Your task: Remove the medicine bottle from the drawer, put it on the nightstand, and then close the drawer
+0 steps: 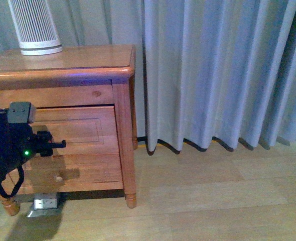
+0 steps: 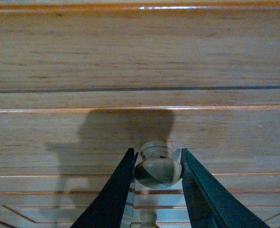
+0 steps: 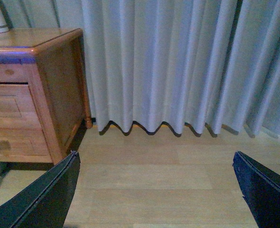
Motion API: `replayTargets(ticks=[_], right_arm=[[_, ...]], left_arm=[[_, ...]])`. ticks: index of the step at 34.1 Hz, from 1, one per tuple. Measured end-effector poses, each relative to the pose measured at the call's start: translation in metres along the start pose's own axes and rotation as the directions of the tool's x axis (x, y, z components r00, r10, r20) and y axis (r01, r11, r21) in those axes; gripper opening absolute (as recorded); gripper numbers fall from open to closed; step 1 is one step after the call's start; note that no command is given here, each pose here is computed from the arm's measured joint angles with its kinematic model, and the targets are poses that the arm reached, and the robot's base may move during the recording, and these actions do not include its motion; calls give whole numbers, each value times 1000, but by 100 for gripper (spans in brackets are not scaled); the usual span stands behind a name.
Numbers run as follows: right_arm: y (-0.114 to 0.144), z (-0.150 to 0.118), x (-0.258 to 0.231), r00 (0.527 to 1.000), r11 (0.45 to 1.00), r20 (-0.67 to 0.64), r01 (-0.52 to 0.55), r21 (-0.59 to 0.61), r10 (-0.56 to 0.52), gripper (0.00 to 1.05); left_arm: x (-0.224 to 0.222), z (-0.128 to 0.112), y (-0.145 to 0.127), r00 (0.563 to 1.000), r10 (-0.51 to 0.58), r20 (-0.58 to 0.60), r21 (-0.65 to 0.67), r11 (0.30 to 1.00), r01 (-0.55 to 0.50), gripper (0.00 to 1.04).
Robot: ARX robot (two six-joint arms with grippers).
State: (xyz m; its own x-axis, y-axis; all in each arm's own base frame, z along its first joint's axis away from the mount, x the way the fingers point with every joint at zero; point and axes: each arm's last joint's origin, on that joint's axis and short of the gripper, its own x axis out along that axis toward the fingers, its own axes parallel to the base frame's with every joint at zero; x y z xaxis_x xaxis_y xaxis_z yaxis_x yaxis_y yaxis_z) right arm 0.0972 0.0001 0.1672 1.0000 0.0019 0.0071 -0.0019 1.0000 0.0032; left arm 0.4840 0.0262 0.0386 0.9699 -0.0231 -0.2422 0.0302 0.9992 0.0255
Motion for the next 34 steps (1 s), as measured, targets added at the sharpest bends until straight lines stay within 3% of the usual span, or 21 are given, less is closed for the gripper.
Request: replayTargets(ticks=[8,19,32,34], right_arm=[[0,0,0,1000,1000,0,0,0,0,98],[0,0,0,1000,1000,0,0,0,0,98],[0,0,0,1000,1000,0,0,0,0,98],[0,0,0,1000,1000,0,0,0,0,98]], left_arm=[[-17,-3,-4,1000,-2,-7,-29,1000,1,25],[-103,-25,-13,998,5,-62,-18,1000,-6,24],[-156,-37,-19,988,5,-156,12,1000,-3,24],[-159,-38,-20,986,5,-168,17,1000,-2,33]])
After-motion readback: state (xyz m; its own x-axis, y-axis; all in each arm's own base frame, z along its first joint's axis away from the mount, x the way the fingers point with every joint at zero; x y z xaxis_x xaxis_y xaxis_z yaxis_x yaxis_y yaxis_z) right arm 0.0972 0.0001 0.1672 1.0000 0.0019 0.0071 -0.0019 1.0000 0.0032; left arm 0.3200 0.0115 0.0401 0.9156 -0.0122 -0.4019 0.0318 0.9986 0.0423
